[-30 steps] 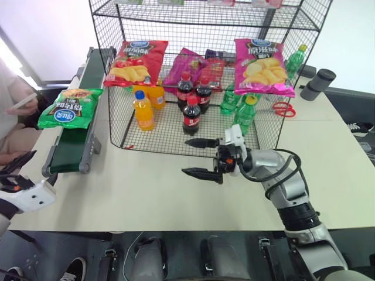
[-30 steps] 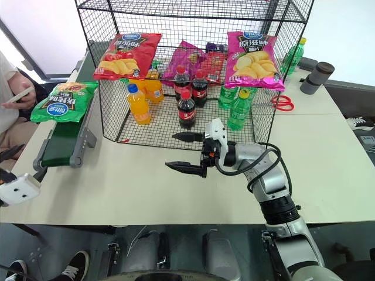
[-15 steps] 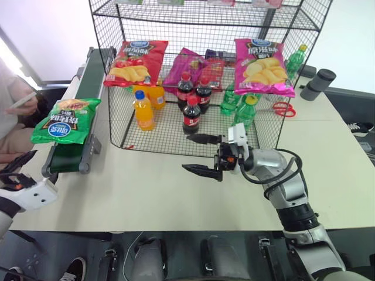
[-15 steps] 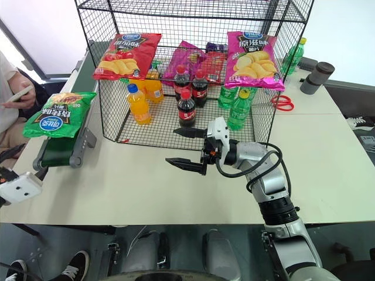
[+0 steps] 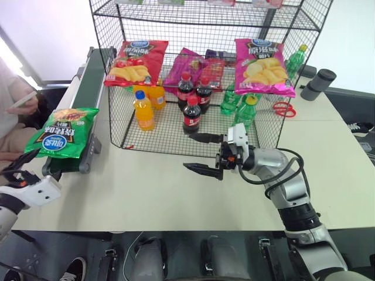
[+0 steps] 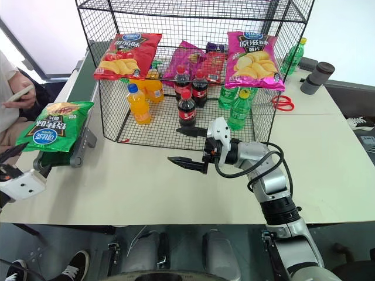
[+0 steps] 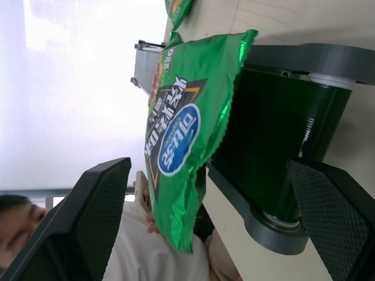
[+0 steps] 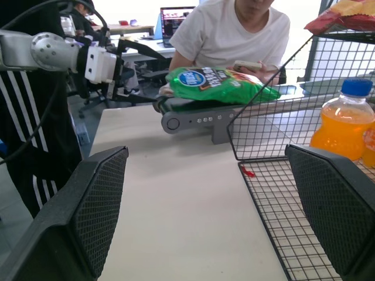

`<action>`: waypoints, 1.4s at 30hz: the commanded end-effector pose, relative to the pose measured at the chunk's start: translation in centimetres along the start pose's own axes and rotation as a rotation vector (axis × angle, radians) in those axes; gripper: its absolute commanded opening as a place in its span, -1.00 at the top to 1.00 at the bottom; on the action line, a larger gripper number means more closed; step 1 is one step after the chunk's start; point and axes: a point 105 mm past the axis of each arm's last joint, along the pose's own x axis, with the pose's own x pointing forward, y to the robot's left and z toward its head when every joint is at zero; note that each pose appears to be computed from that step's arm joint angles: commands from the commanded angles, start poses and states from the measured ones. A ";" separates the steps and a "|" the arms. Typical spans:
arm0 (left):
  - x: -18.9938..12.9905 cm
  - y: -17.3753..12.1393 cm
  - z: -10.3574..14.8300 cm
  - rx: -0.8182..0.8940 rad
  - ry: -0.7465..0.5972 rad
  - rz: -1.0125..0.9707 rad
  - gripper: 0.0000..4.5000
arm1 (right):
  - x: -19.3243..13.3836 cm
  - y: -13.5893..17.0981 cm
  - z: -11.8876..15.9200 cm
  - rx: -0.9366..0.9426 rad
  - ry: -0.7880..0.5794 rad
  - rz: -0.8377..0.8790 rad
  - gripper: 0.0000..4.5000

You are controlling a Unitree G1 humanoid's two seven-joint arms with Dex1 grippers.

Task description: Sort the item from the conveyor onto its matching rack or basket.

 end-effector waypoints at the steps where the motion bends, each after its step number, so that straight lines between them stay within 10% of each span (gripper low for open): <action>1: 0.0 1.1 -0.4 0.010 0.017 0.038 -1.00 | 0.0 -0.1 0.8 -0.040 -0.021 -0.001 -0.99; 15: 0.5 0.9 -2.0 -0.001 0.070 0.035 -1.00 | 0.0 -0.4 0.9 -0.063 -0.014 -0.019 -0.99; 18: 1.0 0.7 -1.6 -0.008 0.055 0.030 -0.63 | 0.1 -0.4 0.9 -0.069 -0.011 -0.018 -1.00; 25: 1.6 0.3 -0.8 -0.003 0.014 0.005 0.97 | 0.1 -0.2 0.9 -0.073 -0.010 -0.018 -1.00; 33: 1.1 2.9 0.4 -0.139 -0.069 0.125 0.97 | 0.0 -0.1 0.6 -0.071 -0.002 -0.025 -1.00; 42: -2.1 8.7 6.0 -0.922 -0.591 0.083 0.97 | -0.4 -0.3 0.2 -0.081 0.020 -0.027 -1.00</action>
